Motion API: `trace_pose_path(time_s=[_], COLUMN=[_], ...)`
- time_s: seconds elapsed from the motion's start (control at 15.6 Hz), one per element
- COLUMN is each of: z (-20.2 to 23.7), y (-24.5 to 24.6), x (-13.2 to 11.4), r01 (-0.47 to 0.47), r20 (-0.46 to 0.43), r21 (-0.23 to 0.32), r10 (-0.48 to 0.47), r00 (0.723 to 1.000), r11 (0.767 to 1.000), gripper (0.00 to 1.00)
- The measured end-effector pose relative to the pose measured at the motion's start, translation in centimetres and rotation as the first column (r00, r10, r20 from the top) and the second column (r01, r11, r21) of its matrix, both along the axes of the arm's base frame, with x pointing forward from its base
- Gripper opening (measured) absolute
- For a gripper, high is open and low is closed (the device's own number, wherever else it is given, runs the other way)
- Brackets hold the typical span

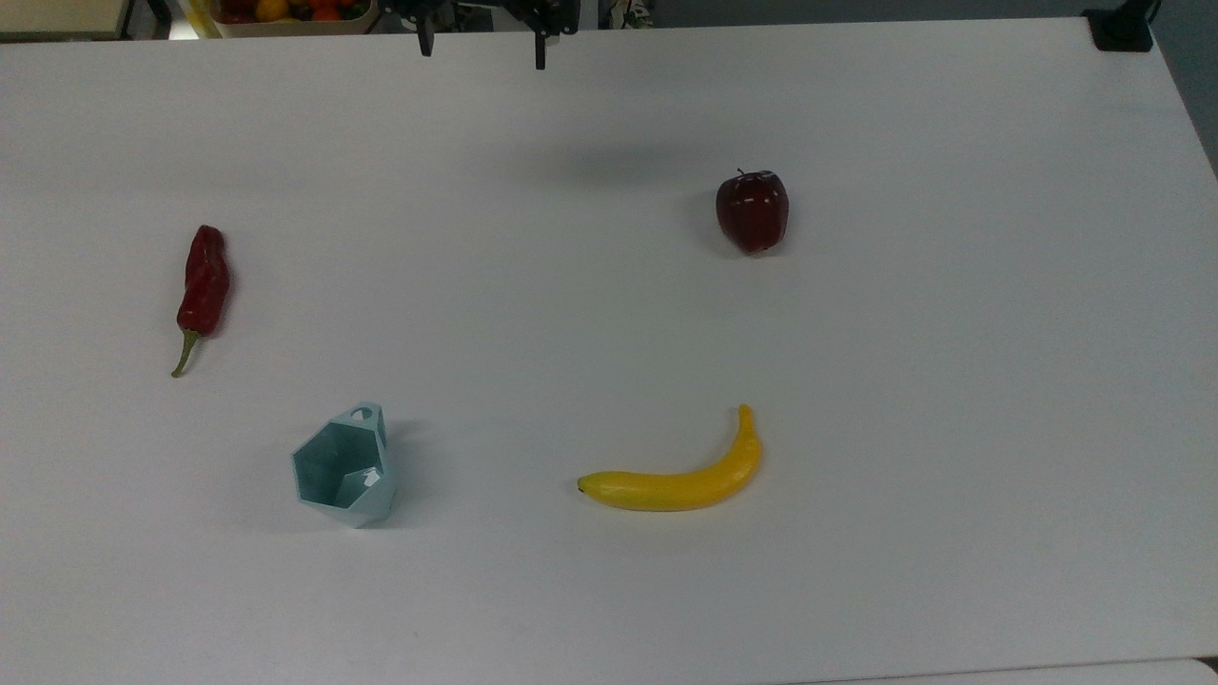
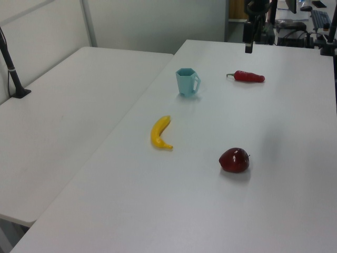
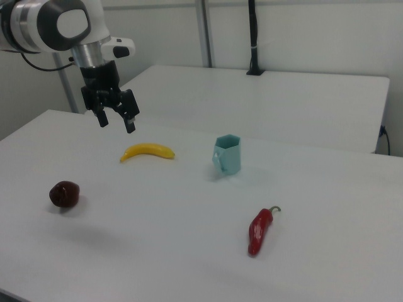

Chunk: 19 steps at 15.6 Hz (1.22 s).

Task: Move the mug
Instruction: 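Move the gripper down over the teal mug's rim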

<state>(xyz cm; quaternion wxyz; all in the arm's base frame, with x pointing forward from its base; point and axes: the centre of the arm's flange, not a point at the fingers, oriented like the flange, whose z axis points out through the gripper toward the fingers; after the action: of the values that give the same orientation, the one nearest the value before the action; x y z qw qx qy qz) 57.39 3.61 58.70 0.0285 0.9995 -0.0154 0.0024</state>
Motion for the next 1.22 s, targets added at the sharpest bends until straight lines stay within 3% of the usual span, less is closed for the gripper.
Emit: trace_pose_path(time_s=[0.64, 0.9, 1.22], z=[-0.3, -2.2, -7.8], y=[-0.8, -1.2, -3.9], x=[0.6, 3.5, 8.2], r01=[0.014, 0.017, 0.071], r20=[0.017, 0.111, 0.207], r21=[0.000, 0.003, 0.005], r10=[-0.014, -0.017, -0.070], r00=[1.000, 0.994, 0.976], r11=[1.000, 1.000, 0.997], gripper=[1.00, 1.00, 1.00])
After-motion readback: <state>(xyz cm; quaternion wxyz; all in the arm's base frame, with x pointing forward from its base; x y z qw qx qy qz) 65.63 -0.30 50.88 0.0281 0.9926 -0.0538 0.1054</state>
